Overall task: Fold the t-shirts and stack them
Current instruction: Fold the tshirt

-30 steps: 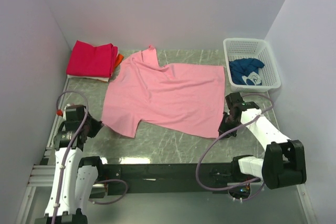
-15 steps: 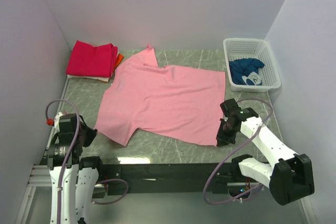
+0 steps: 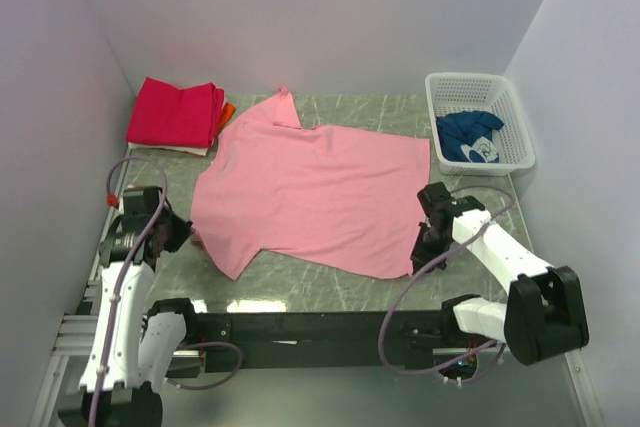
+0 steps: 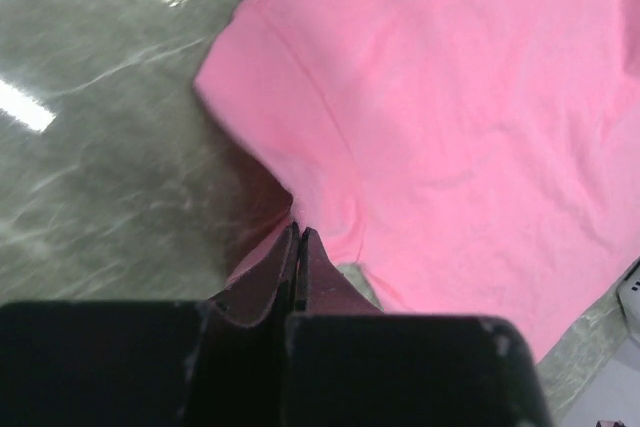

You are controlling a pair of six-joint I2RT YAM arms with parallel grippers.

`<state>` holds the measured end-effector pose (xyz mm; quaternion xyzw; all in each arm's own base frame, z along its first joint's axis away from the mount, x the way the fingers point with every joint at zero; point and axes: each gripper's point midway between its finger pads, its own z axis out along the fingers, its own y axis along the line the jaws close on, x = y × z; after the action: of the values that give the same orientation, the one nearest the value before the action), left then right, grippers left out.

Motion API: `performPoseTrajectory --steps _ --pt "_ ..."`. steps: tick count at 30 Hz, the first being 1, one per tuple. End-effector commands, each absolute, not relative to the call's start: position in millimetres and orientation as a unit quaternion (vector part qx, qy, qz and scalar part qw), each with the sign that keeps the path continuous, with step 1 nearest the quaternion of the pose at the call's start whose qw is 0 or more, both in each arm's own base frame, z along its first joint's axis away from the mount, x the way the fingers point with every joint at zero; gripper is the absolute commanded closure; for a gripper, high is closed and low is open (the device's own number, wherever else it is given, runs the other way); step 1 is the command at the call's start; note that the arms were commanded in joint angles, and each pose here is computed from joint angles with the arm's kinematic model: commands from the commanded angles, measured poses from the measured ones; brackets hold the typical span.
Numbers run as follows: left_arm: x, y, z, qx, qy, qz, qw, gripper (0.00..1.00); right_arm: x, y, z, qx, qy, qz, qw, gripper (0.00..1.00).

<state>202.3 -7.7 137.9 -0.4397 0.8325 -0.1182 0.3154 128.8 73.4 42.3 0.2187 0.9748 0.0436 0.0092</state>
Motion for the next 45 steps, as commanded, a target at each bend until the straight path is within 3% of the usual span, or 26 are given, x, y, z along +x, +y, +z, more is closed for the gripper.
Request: performPoseTrajectory --steps 1,11,23,45 --pt "250.9 -12.7 162.3 -0.394 0.827 -0.161 0.367 0.99 174.1 77.5 52.2 0.227 0.971 0.062 0.051 1.00" --pt "350.9 -17.1 182.2 -0.327 0.842 -0.195 0.383 0.99 251.9 90.2 66.0 0.245 0.964 0.090 0.056 1.00" --pt "464.5 -32.8 200.7 -0.241 0.846 -0.263 0.397 0.99 308.4 72.4 71.1 0.286 0.952 0.084 0.063 1.00" --pt "532.8 -33.1 204.6 -0.224 0.839 -0.288 0.404 0.99 334.2 18.9 80.5 0.361 0.927 0.046 0.094 1.00"
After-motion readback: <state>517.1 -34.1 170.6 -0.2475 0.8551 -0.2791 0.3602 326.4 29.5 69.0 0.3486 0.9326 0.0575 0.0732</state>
